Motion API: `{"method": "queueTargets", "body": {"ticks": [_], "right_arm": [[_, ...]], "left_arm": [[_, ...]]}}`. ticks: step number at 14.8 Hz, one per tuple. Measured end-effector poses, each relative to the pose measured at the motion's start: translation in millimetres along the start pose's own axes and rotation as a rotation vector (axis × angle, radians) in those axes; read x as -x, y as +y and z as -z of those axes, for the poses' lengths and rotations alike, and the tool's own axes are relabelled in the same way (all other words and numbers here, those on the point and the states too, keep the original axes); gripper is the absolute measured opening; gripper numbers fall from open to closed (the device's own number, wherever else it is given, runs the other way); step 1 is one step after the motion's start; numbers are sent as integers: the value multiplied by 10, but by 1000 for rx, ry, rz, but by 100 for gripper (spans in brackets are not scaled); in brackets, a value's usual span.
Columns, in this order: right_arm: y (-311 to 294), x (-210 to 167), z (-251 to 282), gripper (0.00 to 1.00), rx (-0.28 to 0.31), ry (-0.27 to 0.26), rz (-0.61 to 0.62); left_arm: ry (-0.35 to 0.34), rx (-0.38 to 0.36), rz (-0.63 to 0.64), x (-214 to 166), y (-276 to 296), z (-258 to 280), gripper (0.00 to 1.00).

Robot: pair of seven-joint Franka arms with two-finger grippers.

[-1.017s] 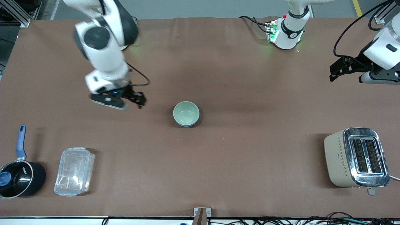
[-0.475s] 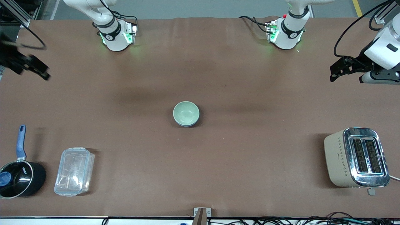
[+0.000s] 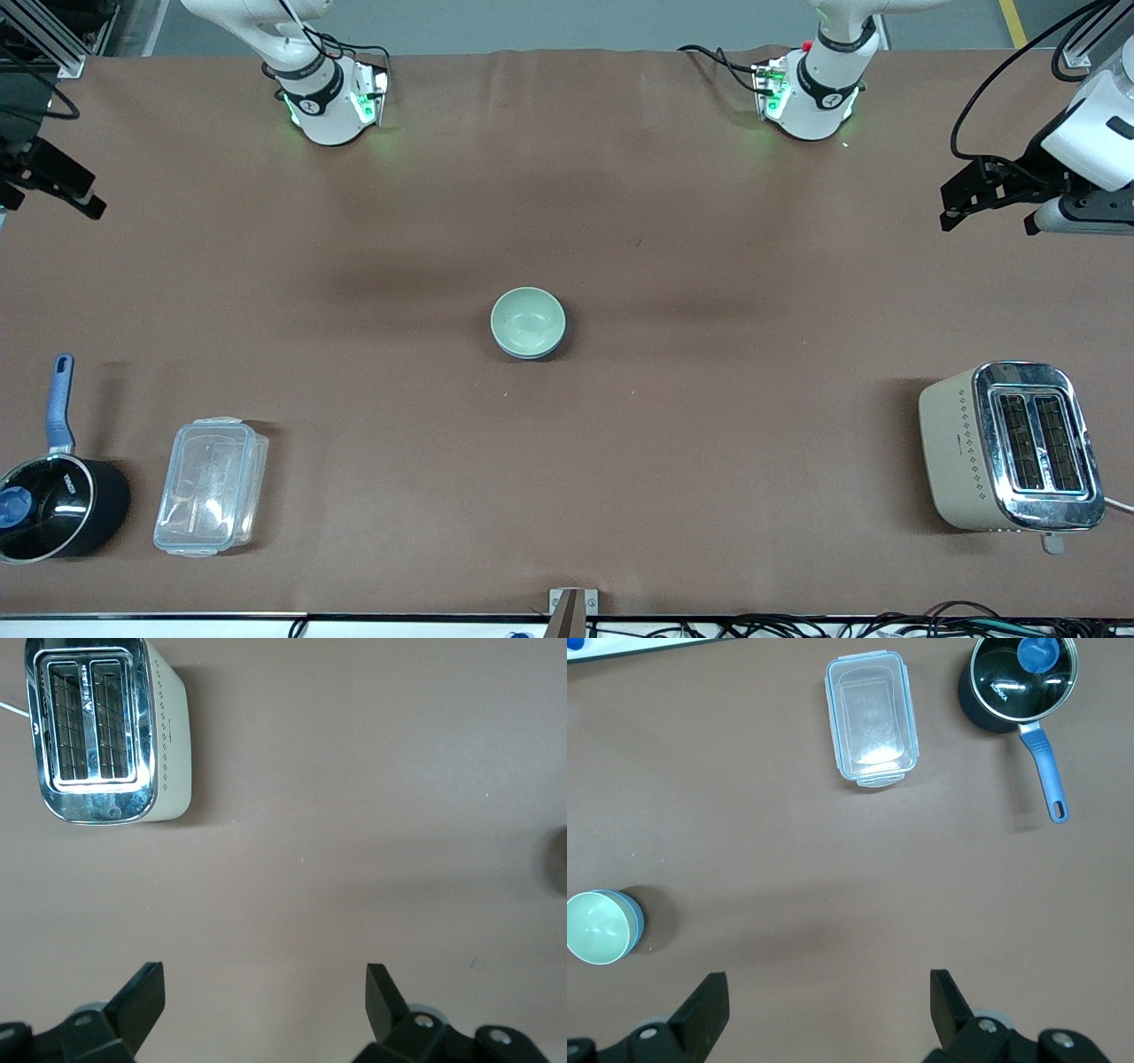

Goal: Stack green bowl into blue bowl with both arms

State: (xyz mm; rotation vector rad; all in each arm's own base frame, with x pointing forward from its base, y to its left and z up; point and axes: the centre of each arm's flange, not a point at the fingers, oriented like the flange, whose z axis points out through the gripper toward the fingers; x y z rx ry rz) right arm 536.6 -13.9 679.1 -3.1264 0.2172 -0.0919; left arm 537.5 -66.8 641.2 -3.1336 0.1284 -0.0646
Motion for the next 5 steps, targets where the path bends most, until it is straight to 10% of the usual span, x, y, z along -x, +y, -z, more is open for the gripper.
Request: {"method": "queueTargets", "body": {"ticks": [5], "right_arm": [[-19, -25, 1, 100, 1, -9, 8]], "left_arm": [[0, 0, 0, -1, 1, -1, 100]]}}
